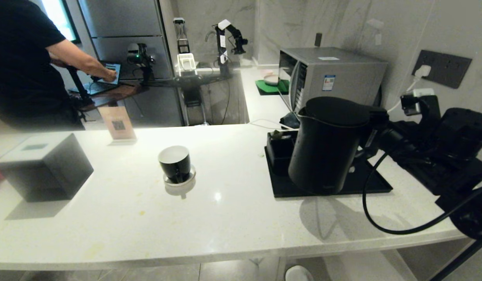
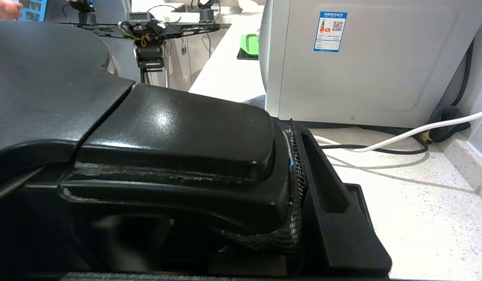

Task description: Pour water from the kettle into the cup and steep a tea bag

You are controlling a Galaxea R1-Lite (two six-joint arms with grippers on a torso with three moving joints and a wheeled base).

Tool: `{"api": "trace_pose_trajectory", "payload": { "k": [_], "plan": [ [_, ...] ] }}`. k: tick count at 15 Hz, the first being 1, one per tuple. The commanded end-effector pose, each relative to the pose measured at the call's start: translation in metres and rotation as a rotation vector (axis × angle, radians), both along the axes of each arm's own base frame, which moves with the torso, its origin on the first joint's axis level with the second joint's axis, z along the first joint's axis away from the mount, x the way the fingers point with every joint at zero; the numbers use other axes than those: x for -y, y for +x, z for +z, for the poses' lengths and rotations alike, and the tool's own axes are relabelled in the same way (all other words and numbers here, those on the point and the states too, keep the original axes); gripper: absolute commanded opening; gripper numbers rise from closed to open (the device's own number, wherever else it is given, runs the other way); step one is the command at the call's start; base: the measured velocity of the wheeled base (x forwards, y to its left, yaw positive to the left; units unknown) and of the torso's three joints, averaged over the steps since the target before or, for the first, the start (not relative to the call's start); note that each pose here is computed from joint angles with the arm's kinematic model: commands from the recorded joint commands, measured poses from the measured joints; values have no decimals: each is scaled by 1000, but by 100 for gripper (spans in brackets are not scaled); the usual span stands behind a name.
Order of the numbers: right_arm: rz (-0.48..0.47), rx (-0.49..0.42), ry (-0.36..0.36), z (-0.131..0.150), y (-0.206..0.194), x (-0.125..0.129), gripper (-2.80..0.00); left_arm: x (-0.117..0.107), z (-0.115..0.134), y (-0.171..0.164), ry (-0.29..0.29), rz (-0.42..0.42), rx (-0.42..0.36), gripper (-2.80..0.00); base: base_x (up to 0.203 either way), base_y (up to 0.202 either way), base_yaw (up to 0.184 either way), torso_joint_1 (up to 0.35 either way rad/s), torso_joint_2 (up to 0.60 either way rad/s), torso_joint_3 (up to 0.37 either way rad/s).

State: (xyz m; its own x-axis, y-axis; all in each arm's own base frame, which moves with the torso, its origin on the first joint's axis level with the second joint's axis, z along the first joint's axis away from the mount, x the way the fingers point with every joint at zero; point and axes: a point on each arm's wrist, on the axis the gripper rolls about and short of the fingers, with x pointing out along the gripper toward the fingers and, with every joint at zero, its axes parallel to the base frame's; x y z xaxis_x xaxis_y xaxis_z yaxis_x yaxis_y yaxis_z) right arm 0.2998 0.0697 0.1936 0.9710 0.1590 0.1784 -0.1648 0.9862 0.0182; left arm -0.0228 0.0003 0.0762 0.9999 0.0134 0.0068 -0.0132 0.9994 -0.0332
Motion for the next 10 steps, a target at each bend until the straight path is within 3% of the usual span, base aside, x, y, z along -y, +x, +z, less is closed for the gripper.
{"api": "trace_pose_trajectory", "payload": {
  "k": [1,6,10],
  "plan": [
    [1,4,1,0,0,0,-280,0,0,0,-2,0,-1,-280,0,0,0,0,0,0],
    [-1,6,2,0,0,0,-280,0,0,0,-2,0,-1,-280,0,0,0,0,0,0],
    [0,4,1,0,0,0,-280,0,0,0,-2,0,-1,-280,5,123,1,6,4,1]
  ]
}}
